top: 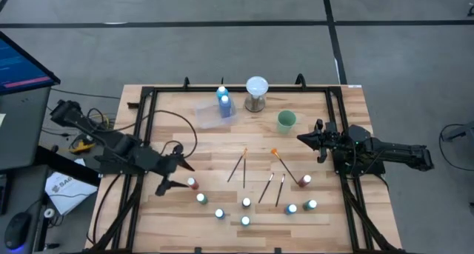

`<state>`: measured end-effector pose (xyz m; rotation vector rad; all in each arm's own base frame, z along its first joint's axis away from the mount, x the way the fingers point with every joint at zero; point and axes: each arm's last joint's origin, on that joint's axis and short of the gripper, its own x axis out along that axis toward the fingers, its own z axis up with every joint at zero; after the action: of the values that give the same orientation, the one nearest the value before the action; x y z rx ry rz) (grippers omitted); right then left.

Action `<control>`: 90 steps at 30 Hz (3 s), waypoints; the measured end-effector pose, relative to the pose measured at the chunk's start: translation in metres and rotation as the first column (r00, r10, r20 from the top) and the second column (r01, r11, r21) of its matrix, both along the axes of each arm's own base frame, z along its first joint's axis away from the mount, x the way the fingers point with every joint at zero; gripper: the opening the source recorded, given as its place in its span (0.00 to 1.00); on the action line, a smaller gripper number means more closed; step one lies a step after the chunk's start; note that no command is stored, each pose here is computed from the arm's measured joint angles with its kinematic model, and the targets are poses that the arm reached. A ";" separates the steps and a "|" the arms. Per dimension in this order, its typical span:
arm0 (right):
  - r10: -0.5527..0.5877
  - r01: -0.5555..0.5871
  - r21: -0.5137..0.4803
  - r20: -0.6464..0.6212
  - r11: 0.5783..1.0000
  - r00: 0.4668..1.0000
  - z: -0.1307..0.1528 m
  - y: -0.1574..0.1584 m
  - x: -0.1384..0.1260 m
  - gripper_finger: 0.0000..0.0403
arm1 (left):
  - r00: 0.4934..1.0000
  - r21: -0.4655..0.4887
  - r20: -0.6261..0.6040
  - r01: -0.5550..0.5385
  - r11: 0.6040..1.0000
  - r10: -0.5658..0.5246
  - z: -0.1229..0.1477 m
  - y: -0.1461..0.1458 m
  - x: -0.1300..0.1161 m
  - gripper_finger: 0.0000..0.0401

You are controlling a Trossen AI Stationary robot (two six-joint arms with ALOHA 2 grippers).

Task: Pick & Place Paint Supplies
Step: Put the left small red paint bottle into the transparent bin

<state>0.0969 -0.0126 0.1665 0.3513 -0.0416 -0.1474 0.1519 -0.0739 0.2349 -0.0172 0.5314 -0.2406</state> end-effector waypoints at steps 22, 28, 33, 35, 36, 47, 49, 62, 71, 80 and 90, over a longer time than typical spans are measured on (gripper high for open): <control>0.001 -0.002 0.066 0.010 0.998 1.000 0.000 0.000 0.000 0.00 | 1.000 -0.024 -0.004 -0.011 1.000 0.010 -0.070 0.005 -0.011 0.70; 0.000 -0.001 0.066 0.010 0.998 1.000 0.000 0.000 0.000 0.00 | 1.000 -0.011 -0.014 -0.011 1.000 0.011 -0.074 0.005 -0.009 0.70; 0.001 -0.001 0.066 0.010 0.998 1.000 0.000 0.000 0.000 0.00 | 1.000 -0.020 0.008 -0.015 1.000 0.015 -0.075 0.002 -0.003 0.70; 0.001 -0.002 0.066 0.010 0.998 1.000 0.000 0.000 0.000 0.00 | 1.000 -0.005 -0.013 -0.019 1.000 0.019 -0.078 0.002 -0.002 0.70; 0.001 -0.002 0.066 0.010 0.998 1.000 0.000 0.000 0.000 0.00 | 0.999 0.001 -0.025 -0.019 1.000 0.019 -0.080 0.001 -0.002 0.70; 0.001 -0.002 0.066 0.010 0.998 1.000 0.000 0.000 0.000 0.00 | 1.000 -0.006 -0.019 -0.020 1.000 0.020 -0.084 -0.002 0.004 0.55; 0.001 -0.002 0.066 0.010 0.998 1.000 0.000 0.000 0.000 0.00 | 1.000 -0.004 -0.018 -0.018 1.000 0.018 -0.084 -0.002 0.004 0.49; 0.001 -0.002 0.066 0.010 0.998 1.000 0.000 0.000 0.000 0.00 | 0.999 0.004 -0.015 -0.034 0.999 0.034 -0.084 -0.002 0.006 0.29; 0.001 -0.001 0.066 0.010 0.998 1.000 0.000 0.000 0.000 0.00 | 0.979 0.026 0.053 -0.200 0.979 0.199 -0.078 0.005 0.005 0.28; 0.001 -0.002 0.066 0.010 0.998 1.000 0.000 0.000 0.000 0.00 | 0.856 -0.021 0.198 -0.484 0.875 0.478 -0.051 0.023 0.013 0.32; 0.001 -0.002 0.066 0.010 0.998 1.000 0.000 0.000 0.000 0.00 | 0.675 -0.072 0.311 -0.685 0.725 0.669 -0.006 0.059 0.031 0.31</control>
<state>0.0969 -0.0126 0.1664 0.4176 -0.0466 -0.1461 0.1828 -0.0150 0.2285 -0.1244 0.1749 0.5084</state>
